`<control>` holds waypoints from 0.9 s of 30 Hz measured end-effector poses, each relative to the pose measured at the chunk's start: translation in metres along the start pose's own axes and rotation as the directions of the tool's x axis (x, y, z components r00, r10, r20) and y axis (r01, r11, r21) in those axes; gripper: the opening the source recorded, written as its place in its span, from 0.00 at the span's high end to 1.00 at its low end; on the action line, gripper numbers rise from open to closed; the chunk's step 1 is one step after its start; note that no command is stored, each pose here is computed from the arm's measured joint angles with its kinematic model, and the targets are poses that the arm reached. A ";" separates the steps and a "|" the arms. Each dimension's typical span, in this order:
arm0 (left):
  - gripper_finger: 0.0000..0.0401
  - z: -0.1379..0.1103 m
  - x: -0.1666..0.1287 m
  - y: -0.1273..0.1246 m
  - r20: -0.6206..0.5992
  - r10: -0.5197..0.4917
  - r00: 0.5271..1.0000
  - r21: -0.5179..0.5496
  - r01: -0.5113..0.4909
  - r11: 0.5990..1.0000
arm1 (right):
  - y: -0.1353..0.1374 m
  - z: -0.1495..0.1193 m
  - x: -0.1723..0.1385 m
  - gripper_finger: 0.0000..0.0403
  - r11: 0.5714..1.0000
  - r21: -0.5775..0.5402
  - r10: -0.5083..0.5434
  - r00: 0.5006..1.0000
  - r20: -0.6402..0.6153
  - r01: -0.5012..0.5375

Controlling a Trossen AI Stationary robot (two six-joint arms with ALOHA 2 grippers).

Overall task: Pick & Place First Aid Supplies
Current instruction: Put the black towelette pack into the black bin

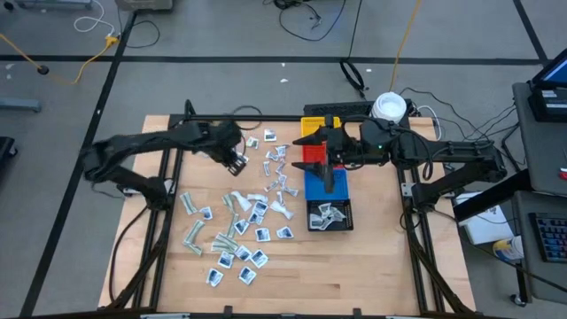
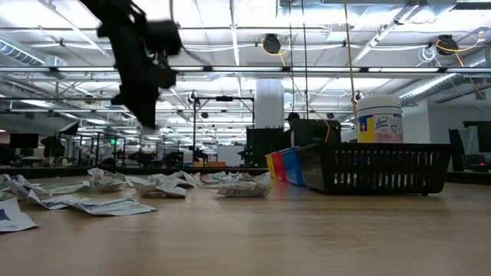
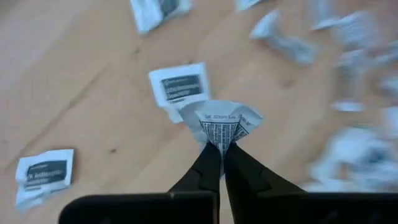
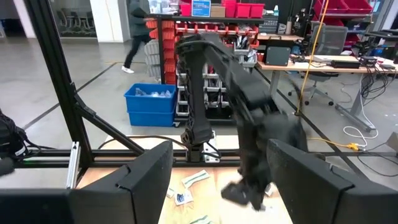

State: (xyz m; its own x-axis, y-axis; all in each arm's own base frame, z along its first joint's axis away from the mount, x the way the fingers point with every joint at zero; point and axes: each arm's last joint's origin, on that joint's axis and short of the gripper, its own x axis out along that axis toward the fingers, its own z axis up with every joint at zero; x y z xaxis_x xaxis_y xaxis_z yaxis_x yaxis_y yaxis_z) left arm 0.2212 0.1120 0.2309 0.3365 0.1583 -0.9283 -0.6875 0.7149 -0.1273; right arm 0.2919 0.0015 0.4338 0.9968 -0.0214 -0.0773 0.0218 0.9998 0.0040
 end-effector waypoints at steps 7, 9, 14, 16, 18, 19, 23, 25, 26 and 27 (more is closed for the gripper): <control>0.99 -0.013 -0.076 -0.003 0.334 -0.192 0.923 0.034 0.191 0.981 | 0.000 0.001 0.000 0.36 1.000 0.000 -0.003 1.000 0.008 0.003; 0.99 -0.017 -0.094 -0.005 0.423 -0.253 0.870 0.063 0.250 0.966 | 0.000 0.001 0.000 0.36 1.000 0.000 -0.003 1.000 0.007 0.003; 0.99 -0.026 -0.133 -0.013 0.601 -0.388 0.698 0.198 0.340 0.919 | 0.000 0.001 0.000 0.36 1.000 0.001 -0.003 1.000 0.008 0.003; 0.99 -0.030 -0.146 -0.016 0.649 -0.438 0.622 0.266 0.354 0.897 | 0.000 0.001 0.000 0.36 1.000 0.002 -0.003 1.000 0.007 0.003; 0.99 -0.032 -0.158 -0.021 0.688 -0.484 0.541 0.337 0.353 0.873 | 0.000 0.001 0.000 0.36 1.000 0.018 -0.002 1.000 0.008 0.002; 0.99 -0.032 -0.163 -0.024 0.708 -0.499 0.500 0.366 0.345 0.864 | 0.000 0.001 0.000 0.36 1.000 0.028 -0.002 1.000 0.008 0.001; 0.99 -0.029 -0.173 -0.039 0.748 -0.551 0.369 0.469 0.294 0.833 | 0.000 0.001 0.000 0.36 0.998 0.063 0.007 1.000 0.007 -0.008; 0.99 -0.023 -0.172 -0.050 0.757 -0.569 0.322 0.498 0.281 0.821 | 0.000 0.001 0.000 0.36 0.996 0.087 0.028 1.000 0.011 -0.029; 0.99 -0.020 -0.171 -0.055 0.756 -0.582 0.301 0.513 0.280 0.811 | 0.000 0.002 0.000 0.36 0.995 0.099 0.031 0.999 0.016 -0.032; 0.99 -0.016 -0.168 -0.061 0.753 -0.592 0.287 0.526 0.279 0.804 | -0.001 0.002 0.000 0.36 0.994 0.106 0.029 0.999 0.017 -0.030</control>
State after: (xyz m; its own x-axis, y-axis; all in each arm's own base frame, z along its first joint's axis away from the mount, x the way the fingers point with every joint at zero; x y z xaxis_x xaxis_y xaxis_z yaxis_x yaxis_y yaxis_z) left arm 0.1962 0.0310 0.3891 0.9882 0.1348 0.0725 -0.1202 0.9767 -0.1776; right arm 0.2921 0.0008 0.4354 0.9982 0.0073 -0.0599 -0.0006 0.9937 0.1123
